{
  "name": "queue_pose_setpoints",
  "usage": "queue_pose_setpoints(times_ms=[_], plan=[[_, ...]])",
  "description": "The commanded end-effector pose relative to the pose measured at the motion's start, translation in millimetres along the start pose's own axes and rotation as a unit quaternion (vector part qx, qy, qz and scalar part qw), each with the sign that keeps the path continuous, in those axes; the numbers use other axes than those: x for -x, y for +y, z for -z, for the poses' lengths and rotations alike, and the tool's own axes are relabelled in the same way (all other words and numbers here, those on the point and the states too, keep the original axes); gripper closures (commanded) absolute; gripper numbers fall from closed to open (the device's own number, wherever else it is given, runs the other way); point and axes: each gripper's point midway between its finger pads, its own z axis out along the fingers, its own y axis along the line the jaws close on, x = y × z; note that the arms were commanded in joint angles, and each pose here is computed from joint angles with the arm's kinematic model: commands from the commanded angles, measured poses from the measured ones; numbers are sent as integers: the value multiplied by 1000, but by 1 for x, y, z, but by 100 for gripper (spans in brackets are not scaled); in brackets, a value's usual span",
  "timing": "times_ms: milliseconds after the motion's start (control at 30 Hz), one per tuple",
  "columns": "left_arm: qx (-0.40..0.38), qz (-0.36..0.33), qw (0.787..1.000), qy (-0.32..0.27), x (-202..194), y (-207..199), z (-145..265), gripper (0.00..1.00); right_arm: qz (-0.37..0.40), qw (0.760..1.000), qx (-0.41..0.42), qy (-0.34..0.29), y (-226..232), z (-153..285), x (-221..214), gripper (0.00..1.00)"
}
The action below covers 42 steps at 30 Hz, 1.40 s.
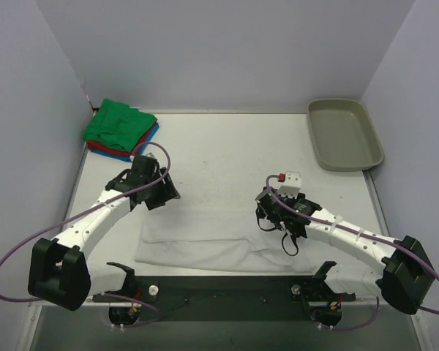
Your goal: Fold and stack the t-shirts
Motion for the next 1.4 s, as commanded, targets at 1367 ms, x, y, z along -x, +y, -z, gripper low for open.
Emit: queue_pose_setpoints(times_ms=[1367], plan=[[-28,-36,998,33,-30,-13,-38,34,72,994,33,70,37,22,-77,30]])
